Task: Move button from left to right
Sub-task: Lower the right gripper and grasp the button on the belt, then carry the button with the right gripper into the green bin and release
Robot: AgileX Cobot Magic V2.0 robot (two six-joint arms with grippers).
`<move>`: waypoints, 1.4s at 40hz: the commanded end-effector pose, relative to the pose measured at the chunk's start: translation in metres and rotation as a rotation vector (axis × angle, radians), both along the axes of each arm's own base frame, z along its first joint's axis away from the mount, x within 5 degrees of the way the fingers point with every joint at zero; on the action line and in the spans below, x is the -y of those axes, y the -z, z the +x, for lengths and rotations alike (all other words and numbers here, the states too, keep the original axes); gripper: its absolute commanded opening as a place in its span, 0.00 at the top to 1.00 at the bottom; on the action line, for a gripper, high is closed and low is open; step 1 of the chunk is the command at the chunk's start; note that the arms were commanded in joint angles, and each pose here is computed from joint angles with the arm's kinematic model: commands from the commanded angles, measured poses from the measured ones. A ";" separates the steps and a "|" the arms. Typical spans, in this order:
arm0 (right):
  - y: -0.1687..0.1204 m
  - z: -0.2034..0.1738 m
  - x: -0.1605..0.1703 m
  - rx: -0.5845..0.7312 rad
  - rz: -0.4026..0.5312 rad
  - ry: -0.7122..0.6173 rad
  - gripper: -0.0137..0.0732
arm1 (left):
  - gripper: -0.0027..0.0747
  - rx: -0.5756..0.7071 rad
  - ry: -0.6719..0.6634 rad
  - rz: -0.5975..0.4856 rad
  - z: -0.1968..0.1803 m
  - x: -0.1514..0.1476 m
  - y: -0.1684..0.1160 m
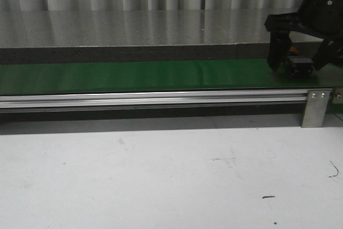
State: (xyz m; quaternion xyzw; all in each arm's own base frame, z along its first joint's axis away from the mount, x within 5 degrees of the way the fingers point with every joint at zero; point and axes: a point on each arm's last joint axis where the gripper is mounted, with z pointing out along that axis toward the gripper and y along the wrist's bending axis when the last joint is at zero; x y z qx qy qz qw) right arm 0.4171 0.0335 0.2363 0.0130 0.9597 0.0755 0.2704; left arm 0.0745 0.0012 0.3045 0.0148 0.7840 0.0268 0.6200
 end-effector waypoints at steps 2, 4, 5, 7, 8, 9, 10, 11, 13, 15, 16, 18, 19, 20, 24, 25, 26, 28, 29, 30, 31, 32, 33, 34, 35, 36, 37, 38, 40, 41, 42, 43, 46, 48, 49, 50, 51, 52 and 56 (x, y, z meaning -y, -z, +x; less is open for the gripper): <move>-0.035 0.000 0.002 0.119 0.013 0.011 0.18 | 0.99 0.102 -0.001 -0.007 0.001 0.000 -0.015; -0.036 0.000 0.002 0.120 0.013 0.011 0.27 | 0.99 0.102 -0.001 -0.007 0.001 0.000 -0.015; -0.036 0.000 0.002 0.120 0.013 0.011 0.31 | 0.99 0.102 -0.001 -0.007 0.001 0.000 -0.015; -0.035 0.000 0.002 0.118 0.013 0.011 0.41 | 0.99 0.102 -0.001 -0.007 0.001 0.000 -0.015; -0.035 -0.001 0.002 0.117 0.013 0.011 0.46 | 0.99 0.102 -0.001 -0.007 0.001 0.000 -0.015; -0.035 -0.001 0.002 0.116 0.013 0.011 0.49 | 0.99 0.102 -0.001 -0.007 0.001 0.000 -0.015; -0.036 -0.001 0.002 0.117 0.013 0.011 0.51 | 0.99 0.102 -0.001 -0.007 0.001 0.000 -0.015; -0.036 -0.001 0.002 0.117 0.013 0.011 0.54 | 0.99 0.102 -0.001 -0.007 0.001 0.000 -0.015; -0.037 -0.001 0.002 0.119 0.013 0.011 0.58 | 0.99 0.102 -0.001 -0.007 0.001 0.000 -0.015; -0.039 -0.002 0.003 0.124 0.013 0.013 0.59 | 0.99 0.102 -0.001 -0.007 0.001 0.000 -0.015; -0.041 -0.002 0.004 0.128 0.013 0.014 0.60 | 0.99 0.102 -0.001 -0.007 0.001 0.000 -0.015; -0.045 -0.004 0.007 0.138 0.013 0.021 0.60 | 0.99 0.102 -0.001 -0.007 0.001 0.000 -0.015; -0.048 -0.006 0.008 0.141 0.013 0.024 0.60 | 0.99 0.102 -0.001 -0.007 0.001 0.000 -0.015; -0.052 -0.007 0.011 0.147 0.013 0.030 0.60 | 0.99 0.102 -0.001 -0.007 0.001 0.000 -0.015; -0.064 -0.014 0.027 0.158 0.010 0.065 0.60 | 0.99 0.102 -0.001 -0.007 0.001 0.000 -0.015; -0.068 -0.016 0.034 0.165 0.009 0.082 0.60 | 0.99 0.102 -0.001 -0.007 0.001 0.000 -0.015; -0.071 -0.018 0.040 0.171 0.007 0.096 0.60 | 0.99 0.102 -0.001 -0.007 0.001 0.000 -0.015; -0.078 -0.022 0.055 0.185 -0.001 0.130 0.60 | 0.99 0.102 -0.001 -0.007 0.001 0.000 -0.015; -0.079 -0.023 0.061 0.189 -0.006 0.146 0.60 | 0.99 0.102 -0.001 -0.007 0.001 0.000 -0.015; -0.082 -0.025 0.071 0.195 -0.014 0.169 0.60 | 0.99 0.102 -0.001 -0.007 0.001 0.000 -0.015; -0.083 -0.027 0.078 0.198 -0.022 0.185 0.60 | 0.99 0.102 -0.001 -0.007 0.001 0.000 -0.015; -0.084 -0.028 0.088 0.196 -0.030 0.207 0.60 | 0.99 0.102 -0.001 -0.007 0.001 0.000 -0.015; -0.084 -0.030 0.097 0.196 -0.037 0.230 0.60 | 0.99 0.102 -0.001 -0.007 0.001 0.000 -0.015; -0.084 -0.032 0.105 0.191 -0.045 0.246 0.60 | 0.99 0.102 -0.001 -0.007 0.001 0.000 -0.015; -0.083 -0.033 0.112 0.186 -0.051 0.262 0.60 | 0.99 0.102 -0.001 -0.007 0.001 0.000 -0.015; -0.081 -0.035 0.120 0.176 -0.059 0.281 0.60 | 0.99 0.102 -0.001 -0.007 0.001 0.000 -0.015; -0.079 -0.037 0.127 0.167 -0.068 0.294 0.60 | 0.99 0.102 -0.001 -0.007 0.001 0.000 -0.015; -0.076 -0.038 0.136 0.159 -0.074 0.314 0.60 | 0.99 0.102 -0.001 -0.007 0.001 0.000 -0.015; -0.071 -0.039 0.147 0.145 -0.076 0.341 0.59 | 0.99 0.102 -0.001 -0.007 0.001 0.000 -0.015; -0.068 -0.039 0.153 0.137 -0.076 0.356 0.59 | 0.99 0.102 -0.001 -0.007 0.001 0.000 -0.015; -0.064 -0.038 0.157 0.129 -0.076 0.366 0.59 | 0.99 0.102 -0.001 -0.007 0.001 0.000 -0.015; -0.060 -0.038 0.163 0.118 -0.075 0.378 0.59 | 0.99 0.102 -0.001 -0.007 0.001 0.000 -0.015; -0.046 -0.035 0.172 0.085 -0.071 0.397 0.59 | 0.99 0.102 -0.001 -0.007 0.001 0.000 -0.015; -0.034 -0.032 0.178 0.056 -0.068 0.405 0.59 | 0.99 0.102 -0.001 -0.007 0.001 0.000 -0.015; -0.027 -0.030 0.180 0.039 -0.067 0.408 0.59 | 0.99 0.102 -0.001 -0.007 0.001 0.000 -0.015; -0.022 -0.029 0.182 0.026 -0.070 0.409 0.59 | 0.99 0.102 -0.001 -0.007 0.001 0.000 -0.015; -0.016 -0.028 0.184 0.010 -0.075 0.407 0.58 | 0.99 0.102 -0.001 -0.007 0.001 0.000 -0.015; -0.011 -0.027 0.185 -0.003 -0.081 0.406 0.57 | 0.99 0.102 -0.001 -0.007 0.001 0.000 -0.015; 0.001 -0.026 0.190 -0.038 -0.090 0.405 0.44 | 0.99 0.102 -0.001 -0.007 0.001 0.000 -0.015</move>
